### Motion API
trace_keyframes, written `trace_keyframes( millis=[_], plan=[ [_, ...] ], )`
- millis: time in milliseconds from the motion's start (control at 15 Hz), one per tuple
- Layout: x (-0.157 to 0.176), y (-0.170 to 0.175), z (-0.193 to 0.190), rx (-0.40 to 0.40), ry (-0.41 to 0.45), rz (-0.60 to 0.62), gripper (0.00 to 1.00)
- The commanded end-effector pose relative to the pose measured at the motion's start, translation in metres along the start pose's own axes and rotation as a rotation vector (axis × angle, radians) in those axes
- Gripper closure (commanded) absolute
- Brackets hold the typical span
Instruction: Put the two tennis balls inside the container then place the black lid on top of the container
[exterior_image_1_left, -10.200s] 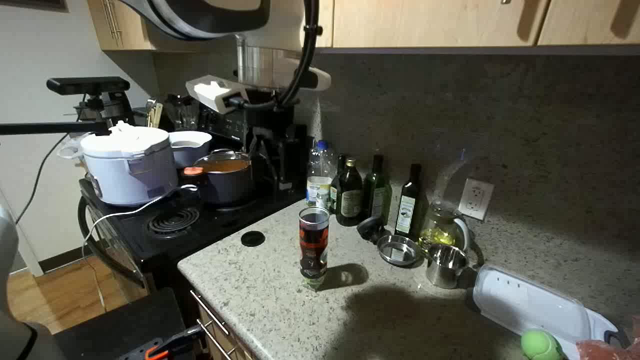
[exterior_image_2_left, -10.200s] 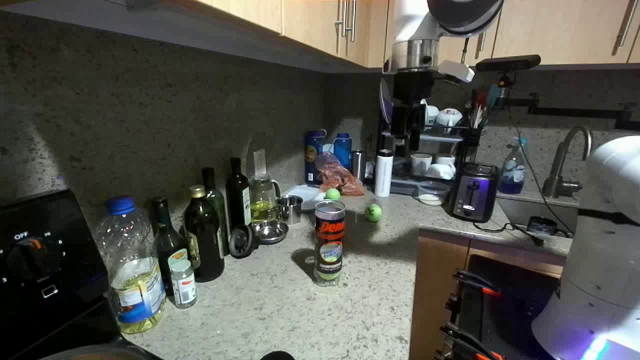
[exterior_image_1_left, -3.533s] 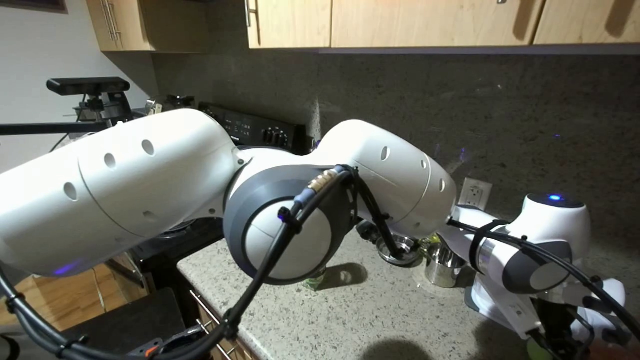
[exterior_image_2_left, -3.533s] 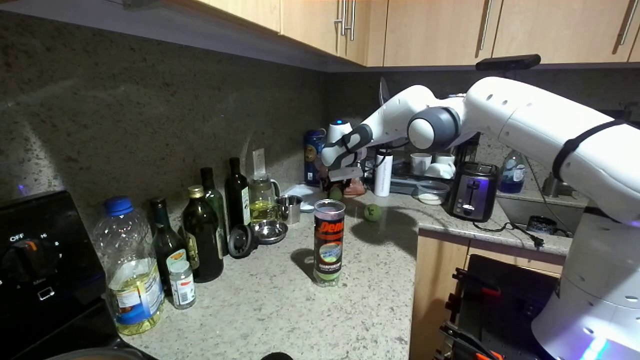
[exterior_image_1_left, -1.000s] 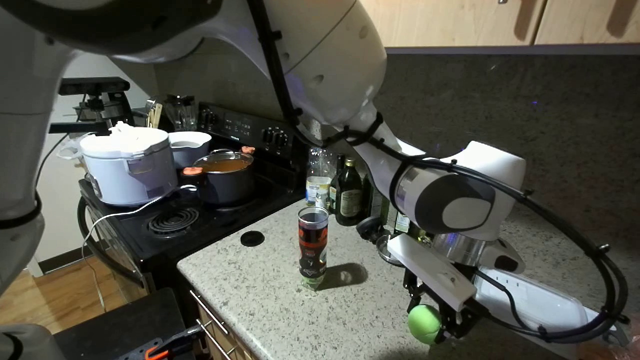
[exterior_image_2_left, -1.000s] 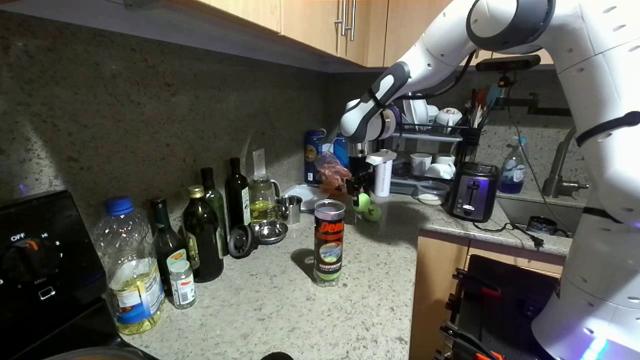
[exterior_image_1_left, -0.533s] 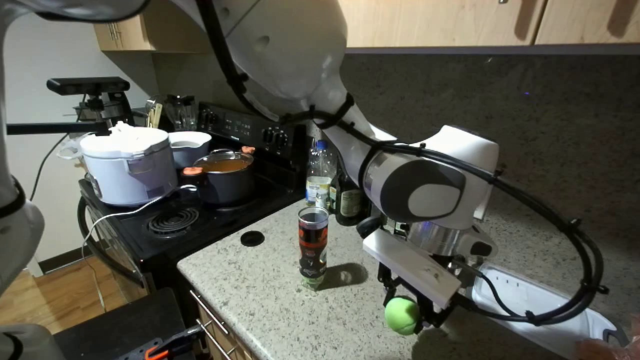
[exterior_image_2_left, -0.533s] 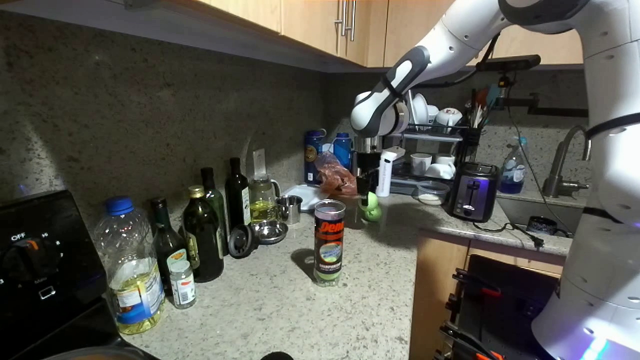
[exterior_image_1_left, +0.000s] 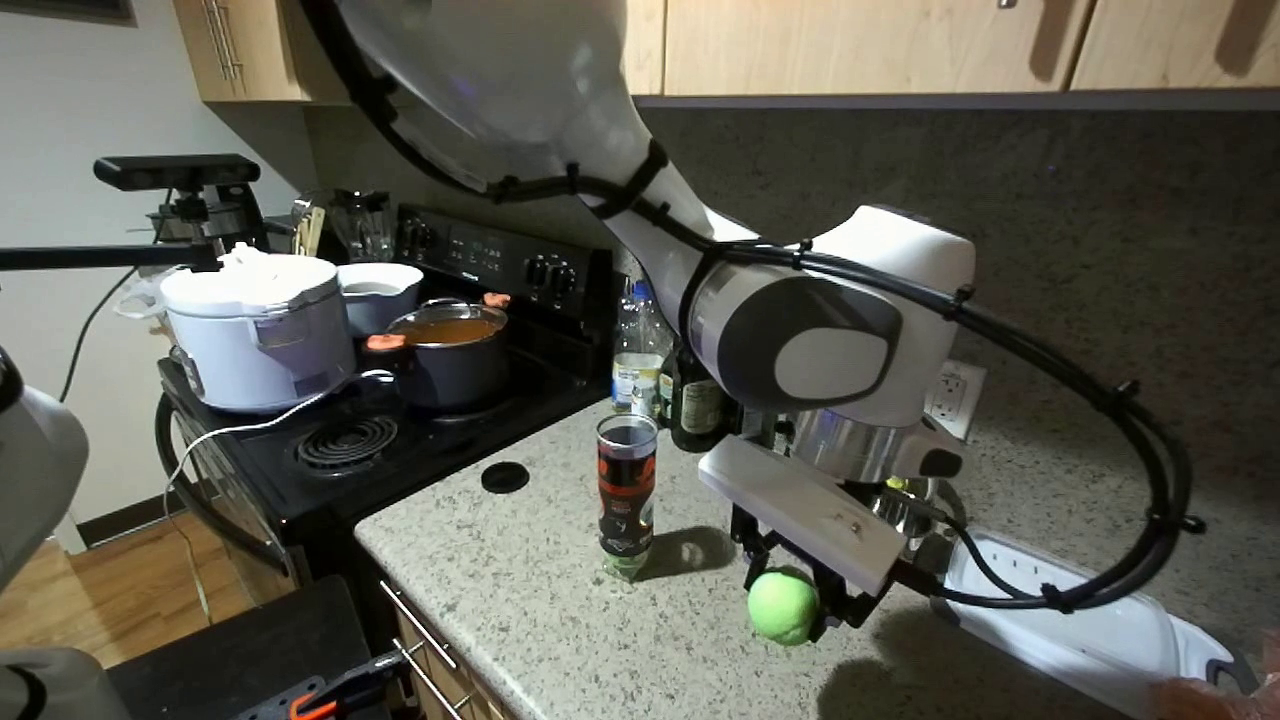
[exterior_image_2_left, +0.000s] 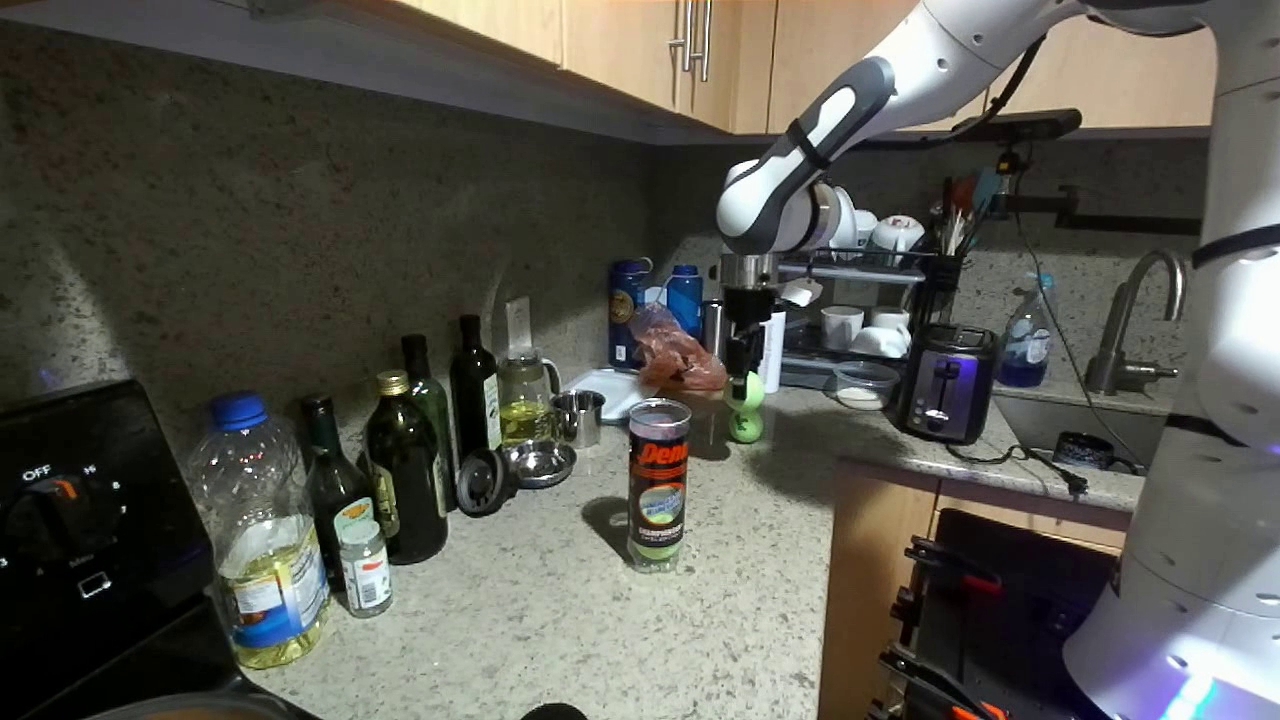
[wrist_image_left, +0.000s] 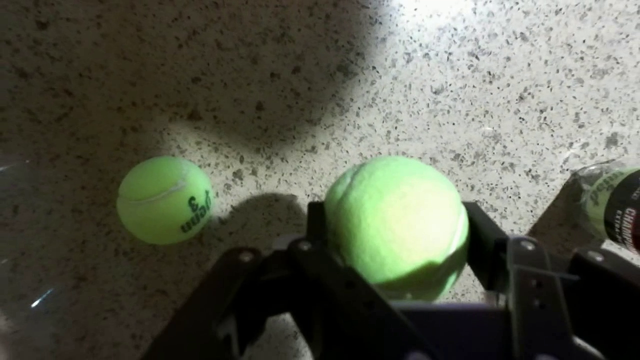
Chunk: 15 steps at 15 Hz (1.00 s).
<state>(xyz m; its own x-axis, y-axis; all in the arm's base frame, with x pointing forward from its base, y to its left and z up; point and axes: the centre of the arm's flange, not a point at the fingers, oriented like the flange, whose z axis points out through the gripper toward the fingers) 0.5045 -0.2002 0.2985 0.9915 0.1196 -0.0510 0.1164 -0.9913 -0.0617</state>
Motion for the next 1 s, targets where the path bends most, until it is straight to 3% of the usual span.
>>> trace_keyframes(
  millis=[0, 267, 333, 933],
  plan=[
    [0.000, 0.000, 0.000, 0.000, 0.000, -0.001, 0.33],
    [-0.001, 0.000, 0.001, 0.001, -0.002, -0.001, 0.33],
    [-0.001, 0.000, 0.001, 0.001, -0.002, -0.001, 0.58],
    [-0.021, -0.056, -0.004, -0.024, -0.010, -0.097, 0.58]
  ],
)
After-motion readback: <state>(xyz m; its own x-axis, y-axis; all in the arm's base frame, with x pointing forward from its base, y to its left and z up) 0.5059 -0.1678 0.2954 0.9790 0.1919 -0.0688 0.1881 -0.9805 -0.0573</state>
